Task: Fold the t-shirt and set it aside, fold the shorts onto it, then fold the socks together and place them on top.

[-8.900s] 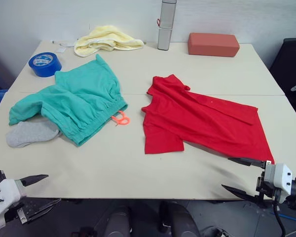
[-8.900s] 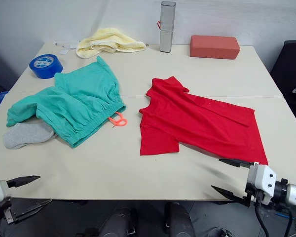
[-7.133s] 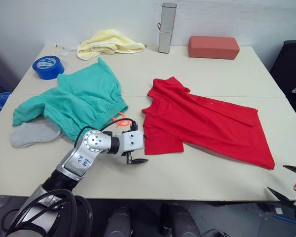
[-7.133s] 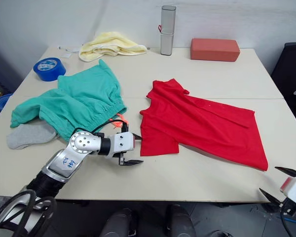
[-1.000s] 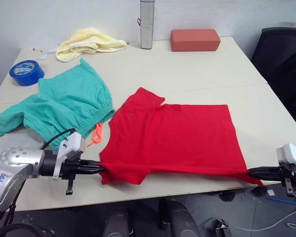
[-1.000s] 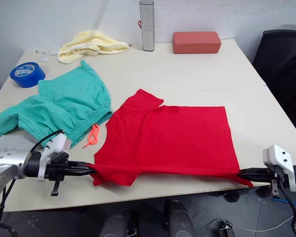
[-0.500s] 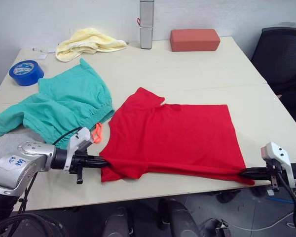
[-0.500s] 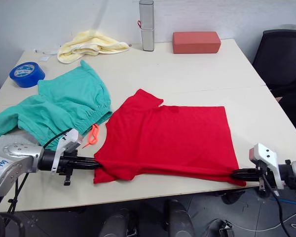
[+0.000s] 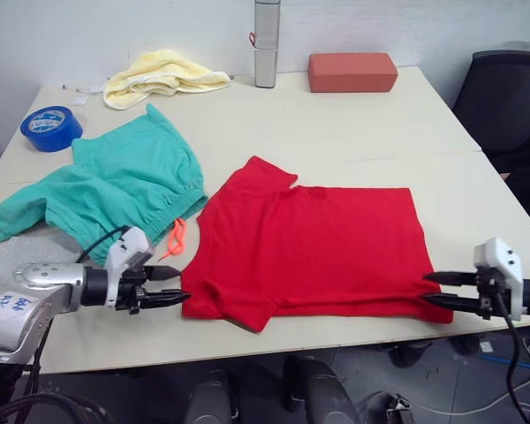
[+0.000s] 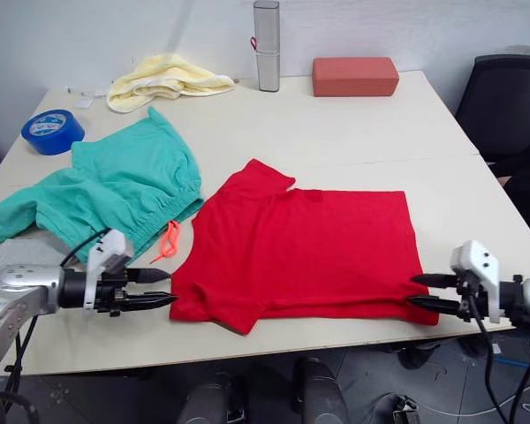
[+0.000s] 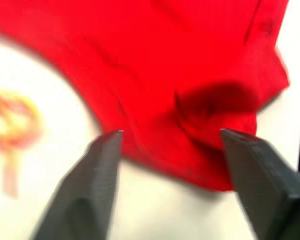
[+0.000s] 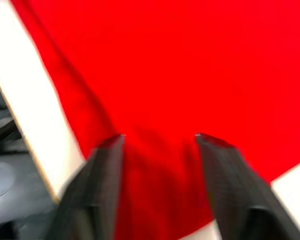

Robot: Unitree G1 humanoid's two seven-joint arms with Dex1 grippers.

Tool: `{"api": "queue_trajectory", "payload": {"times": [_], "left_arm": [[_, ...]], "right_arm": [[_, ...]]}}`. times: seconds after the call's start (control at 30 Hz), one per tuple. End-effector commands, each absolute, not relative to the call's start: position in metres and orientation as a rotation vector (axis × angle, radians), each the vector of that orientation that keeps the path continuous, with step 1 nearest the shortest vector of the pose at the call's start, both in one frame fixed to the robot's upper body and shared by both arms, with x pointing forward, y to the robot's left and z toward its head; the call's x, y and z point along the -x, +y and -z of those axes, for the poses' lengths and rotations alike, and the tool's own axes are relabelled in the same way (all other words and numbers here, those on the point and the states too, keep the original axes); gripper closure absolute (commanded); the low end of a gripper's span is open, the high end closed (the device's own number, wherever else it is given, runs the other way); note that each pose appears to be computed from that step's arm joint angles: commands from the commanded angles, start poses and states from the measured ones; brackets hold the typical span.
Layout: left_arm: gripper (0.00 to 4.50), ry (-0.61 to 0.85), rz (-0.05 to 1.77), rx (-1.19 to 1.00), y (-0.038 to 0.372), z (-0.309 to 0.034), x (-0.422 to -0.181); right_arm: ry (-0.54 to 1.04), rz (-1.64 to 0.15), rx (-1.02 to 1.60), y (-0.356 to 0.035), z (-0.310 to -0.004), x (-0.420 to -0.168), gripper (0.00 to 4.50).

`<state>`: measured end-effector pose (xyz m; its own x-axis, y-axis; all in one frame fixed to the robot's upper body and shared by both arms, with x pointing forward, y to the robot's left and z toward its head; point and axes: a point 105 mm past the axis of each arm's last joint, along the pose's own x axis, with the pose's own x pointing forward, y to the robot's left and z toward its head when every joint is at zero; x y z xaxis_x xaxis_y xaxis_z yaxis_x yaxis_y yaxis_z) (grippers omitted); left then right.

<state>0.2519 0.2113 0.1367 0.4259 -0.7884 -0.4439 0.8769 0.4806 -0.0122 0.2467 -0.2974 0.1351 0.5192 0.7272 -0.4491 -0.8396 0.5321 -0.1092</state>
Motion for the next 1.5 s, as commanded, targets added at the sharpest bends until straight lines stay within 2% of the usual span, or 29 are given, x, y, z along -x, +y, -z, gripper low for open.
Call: {"api": "queue_trajectory", "payload": {"times": [0.03,0.1,0.13,0.27,0.47,0.57,0.6,0.8,0.97,1.07,1.37,1.47,1.5], "left_arm": [[0.40,0.165,1.154,-0.426,0.207,-0.163,-0.239],[0.40,0.115,1.182,-0.533,0.208,-0.159,-0.234],[0.40,0.110,1.205,-0.563,0.207,-0.155,-0.231],[0.40,0.037,1.243,-0.671,0.192,-0.141,-0.231],[0.40,-0.002,1.358,-0.695,0.151,-0.119,-0.222],[0.40,-0.008,1.388,-0.705,0.139,-0.110,-0.219],[0.04,-0.019,1.390,-0.718,0.135,-0.108,-0.221],[0.02,-0.087,1.360,-0.847,0.111,-0.097,-0.234],[0.02,-0.091,1.336,-0.843,0.107,-0.092,-0.239],[0.60,-0.116,1.351,-0.792,0.103,-0.097,-0.236],[3.46,-0.105,1.318,-0.689,0.104,-0.105,-0.239],[4.43,-0.064,1.350,-0.567,0.102,-0.107,-0.235],[4.47,-0.057,1.351,-0.549,0.102,-0.108,-0.235]], "right_arm": [[0.230,-0.967,0.388,-0.299,-0.165,-0.237,0.79],[0.213,-0.989,0.401,-0.297,-0.165,-0.228,0.14],[0.214,-1.028,0.432,-0.294,-0.162,-0.220,0.06],[0.266,-1.128,0.539,-0.287,-0.134,-0.199,0.06],[0.274,-1.115,0.625,-0.290,-0.113,-0.198,0.06],[0.275,-1.111,0.634,-0.290,-0.107,-0.198,0.06],[0.276,-1.104,0.631,-0.291,-0.107,-0.198,0.00],[0.289,-1.073,0.656,-0.297,-0.102,-0.199,0.00],[0.278,-1.057,0.679,-0.298,-0.100,-0.197,0.00],[0.286,-1.055,0.667,-0.299,-0.098,-0.193,0.00],[0.286,-1.059,0.605,-0.297,-0.097,-0.187,0.00],[0.281,-1.054,0.586,-0.296,-0.098,-0.187,0.00],[0.277,-1.047,0.580,-0.296,-0.100,-0.188,0.00]]}}
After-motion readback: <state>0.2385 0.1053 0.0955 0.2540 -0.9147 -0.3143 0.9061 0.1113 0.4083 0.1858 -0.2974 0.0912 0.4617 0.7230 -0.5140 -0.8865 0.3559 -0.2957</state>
